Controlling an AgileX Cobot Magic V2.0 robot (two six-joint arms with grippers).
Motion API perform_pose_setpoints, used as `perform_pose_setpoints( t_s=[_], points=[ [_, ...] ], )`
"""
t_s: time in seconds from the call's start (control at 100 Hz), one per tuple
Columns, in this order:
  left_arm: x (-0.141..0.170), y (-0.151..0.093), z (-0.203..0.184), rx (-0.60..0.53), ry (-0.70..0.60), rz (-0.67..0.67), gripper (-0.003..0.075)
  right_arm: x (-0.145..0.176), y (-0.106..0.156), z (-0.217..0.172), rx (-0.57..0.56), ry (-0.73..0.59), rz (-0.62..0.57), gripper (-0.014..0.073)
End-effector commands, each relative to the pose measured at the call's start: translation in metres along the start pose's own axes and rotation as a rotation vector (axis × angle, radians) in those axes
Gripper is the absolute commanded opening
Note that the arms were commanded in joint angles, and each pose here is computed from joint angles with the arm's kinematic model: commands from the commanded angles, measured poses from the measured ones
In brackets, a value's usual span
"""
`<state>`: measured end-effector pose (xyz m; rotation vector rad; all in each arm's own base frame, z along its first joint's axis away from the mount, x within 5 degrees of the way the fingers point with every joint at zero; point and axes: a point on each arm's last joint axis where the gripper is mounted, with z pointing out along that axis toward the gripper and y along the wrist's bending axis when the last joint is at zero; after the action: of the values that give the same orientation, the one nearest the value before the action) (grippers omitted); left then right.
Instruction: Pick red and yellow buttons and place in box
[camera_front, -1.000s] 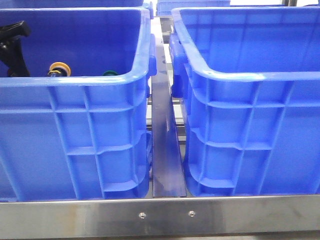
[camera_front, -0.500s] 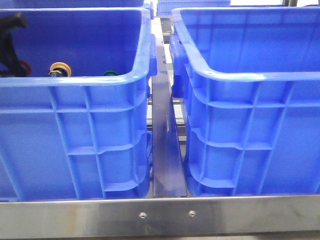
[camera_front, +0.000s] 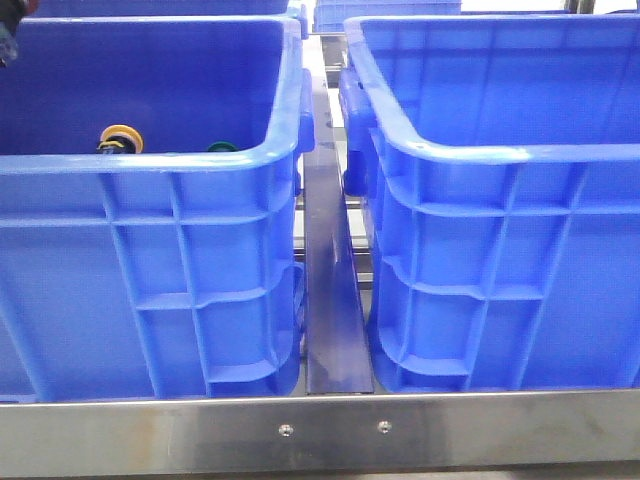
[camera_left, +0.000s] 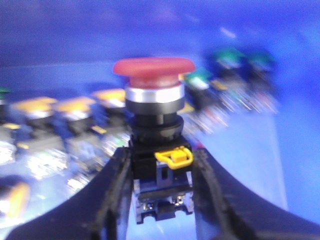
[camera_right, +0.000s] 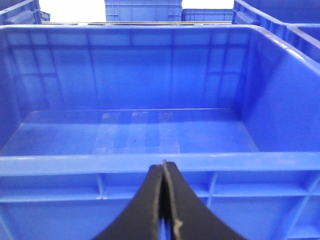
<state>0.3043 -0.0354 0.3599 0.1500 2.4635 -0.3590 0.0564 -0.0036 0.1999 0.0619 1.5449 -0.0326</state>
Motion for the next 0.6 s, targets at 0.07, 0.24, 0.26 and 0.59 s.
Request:
perform_pose_setpoints(
  t_s=[0.07,0.24,0.26,0.59],
  points=[
    [0.006,-0.032,-0.018,0.073,-0.07,0.081,0.0048,-0.007,0.001,-0.001,-0.004,-0.091,-0.015,0.0004],
    [0.014,-0.076,-0.031,0.17,-0.112,0.234,0.0048,-0.007,0.001,-0.001,-0.004,-0.091,-0.015,0.0004],
    [0.016,-0.081,-0.033,0.182,-0.115,0.25,0.0048,-0.007,0.001,-0.001,-0.004,-0.091,-0.015,0.0004],
    [0.05,-0.159,-0.044,0.396,-0.091,0.648,0.0048,-0.007,0.001,-0.001,-0.004,-0.095,-0.015,0.0004]
  ],
)
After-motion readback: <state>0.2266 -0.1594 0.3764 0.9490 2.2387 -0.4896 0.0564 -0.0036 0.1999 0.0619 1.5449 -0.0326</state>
